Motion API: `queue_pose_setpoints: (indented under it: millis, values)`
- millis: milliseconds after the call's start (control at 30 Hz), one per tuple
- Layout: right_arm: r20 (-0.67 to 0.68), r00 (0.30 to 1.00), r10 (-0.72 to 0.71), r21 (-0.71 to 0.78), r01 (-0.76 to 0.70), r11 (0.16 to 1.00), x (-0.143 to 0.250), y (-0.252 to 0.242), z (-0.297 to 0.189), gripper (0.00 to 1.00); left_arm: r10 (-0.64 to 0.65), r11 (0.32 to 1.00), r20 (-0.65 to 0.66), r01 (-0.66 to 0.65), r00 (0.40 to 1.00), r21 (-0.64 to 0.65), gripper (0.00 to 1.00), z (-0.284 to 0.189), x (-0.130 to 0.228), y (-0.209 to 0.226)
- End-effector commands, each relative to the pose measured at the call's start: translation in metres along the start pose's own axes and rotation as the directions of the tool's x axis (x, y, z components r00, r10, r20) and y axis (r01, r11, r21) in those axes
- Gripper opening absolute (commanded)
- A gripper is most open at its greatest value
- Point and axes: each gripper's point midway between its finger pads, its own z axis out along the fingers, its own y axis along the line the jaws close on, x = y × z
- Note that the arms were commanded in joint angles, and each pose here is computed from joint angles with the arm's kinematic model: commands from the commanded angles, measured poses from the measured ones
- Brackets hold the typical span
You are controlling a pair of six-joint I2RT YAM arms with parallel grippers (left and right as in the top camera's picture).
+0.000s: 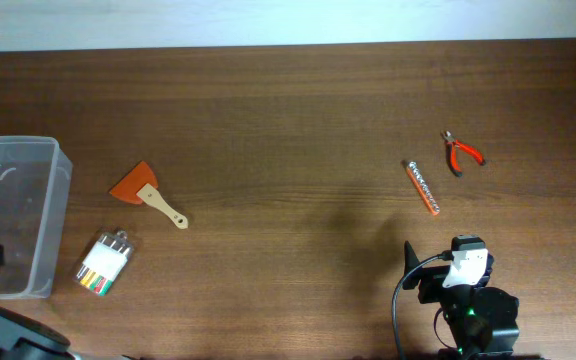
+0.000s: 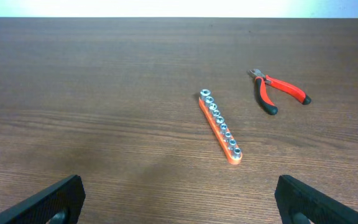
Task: Pack container
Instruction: 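Move the left gripper left toward the clear plastic container's edge, then grasp the container rim with the left gripper and lift it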
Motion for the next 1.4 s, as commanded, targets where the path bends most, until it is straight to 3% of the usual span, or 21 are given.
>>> queue_pose_setpoints:
  millis: [0, 167, 400, 500, 900, 1067, 1367]
  values:
    - [-0.001, 1.000, 0.011, -0.010, -0.011, 1.000, 0.002, 0.002, 0.000, 0.99, 0.015, 1.000, 0.020, -0.014, 1.000, -0.028, 0.95, 0.004, -0.009, 0.003]
    - [-0.001, 1.000, 0.010, -0.010, -0.010, 1.000, 0.002, 0.002, 0.000, 0.99, 0.014, 1.000, 0.028, -0.014, 1.000, -0.022, 0.70, 0.004, -0.011, 0.002]
    - [-0.001, 1.000, 0.011, -0.010, -0.011, 1.000, 0.002, 0.002, 0.000, 0.98, 0.014, 1.000, 0.031, -0.013, 0.999, -0.020, 0.55, 0.004, -0.012, 0.001]
    - [-0.001, 1.000, 0.010, -0.010, -0.010, 1.000, 0.002, 0.002, 0.000, 0.99, 0.014, 1.000, 0.031, -0.013, 0.999, -0.020, 0.44, 0.004, -0.012, 0.001]
    - [-0.001, 1.000, 0.011, -0.010, -0.011, 1.000, 0.002, 0.002, 0.000, 0.99, 0.014, 1.000, 0.029, -0.013, 0.999, -0.017, 0.31, 0.004, -0.011, 0.001]
    - [-0.001, 1.000, 0.011, -0.010, -0.011, 1.000, 0.002, 0.002, 0.000, 0.99, 0.014, 1.000, 0.027, -0.013, 1.000, -0.017, 0.05, 0.004, -0.011, 0.001]
    - [-0.001, 1.000, 0.011, -0.010, -0.011, 1.000, 0.002, 0.002, 0.000, 0.99, 0.016, 0.999, -0.007, -0.015, 1.000, 0.046, 0.02, 0.003, -0.005, -0.010]
